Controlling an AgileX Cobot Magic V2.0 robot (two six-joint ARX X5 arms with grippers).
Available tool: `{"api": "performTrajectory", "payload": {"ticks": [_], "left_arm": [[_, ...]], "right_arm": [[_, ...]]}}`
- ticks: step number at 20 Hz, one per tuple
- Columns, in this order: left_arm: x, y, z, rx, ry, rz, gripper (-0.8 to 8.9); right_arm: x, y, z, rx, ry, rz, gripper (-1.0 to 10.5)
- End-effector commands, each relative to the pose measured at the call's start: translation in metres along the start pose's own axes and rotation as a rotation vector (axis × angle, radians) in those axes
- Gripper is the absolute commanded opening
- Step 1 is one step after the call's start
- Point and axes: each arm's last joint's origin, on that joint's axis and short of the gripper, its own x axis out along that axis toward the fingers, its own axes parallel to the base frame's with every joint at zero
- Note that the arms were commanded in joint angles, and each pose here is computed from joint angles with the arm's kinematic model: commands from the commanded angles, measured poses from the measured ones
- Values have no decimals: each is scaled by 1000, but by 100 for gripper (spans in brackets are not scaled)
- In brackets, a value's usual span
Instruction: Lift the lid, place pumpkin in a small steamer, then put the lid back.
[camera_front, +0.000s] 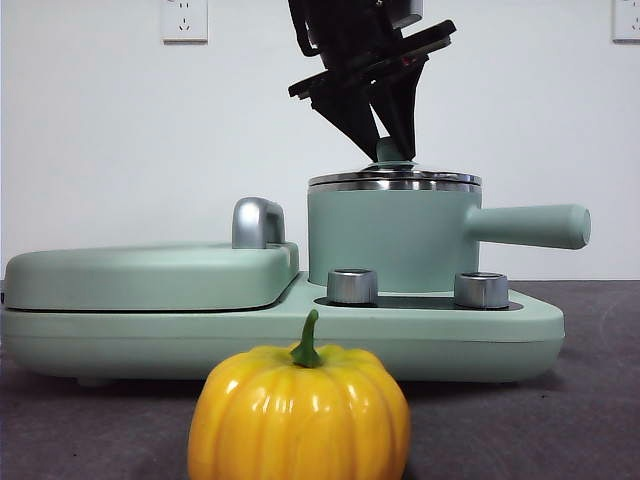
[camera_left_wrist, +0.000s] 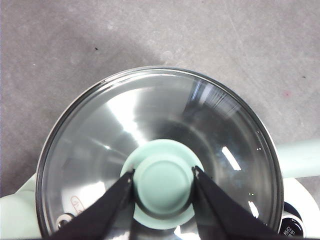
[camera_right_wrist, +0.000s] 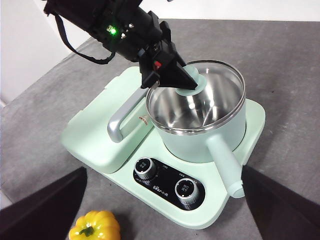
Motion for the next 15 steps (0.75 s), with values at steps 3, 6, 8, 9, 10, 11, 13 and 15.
{"api": "performTrajectory", "payload": {"ticks": [3,6,8,9,10,11,13,15], "left_arm": [[-3,-4,7,20,-25,-11,76],[-17,-3,13,19,-55,-7,21],[-30,-1,18,15,-86,-1,22],[-39,1,19,11,-99,3,22],[-45,3,20,9,-107,7,22],[-54,8,19,1,-118,15,22],[-68,18,17,-17,-128,33,22],[-80,31,13,-44,-124,55,22]], "right_arm": [[-2,2,4,29,-16,3,491],[1,0,4,56,2,7,489],[8,-3,7,94,60,12,485],[13,-4,11,104,95,29,484],[18,-3,14,107,122,48,484],[24,-2,19,105,155,74,484],[40,2,26,90,219,81,484],[59,10,32,56,285,98,484]]}}
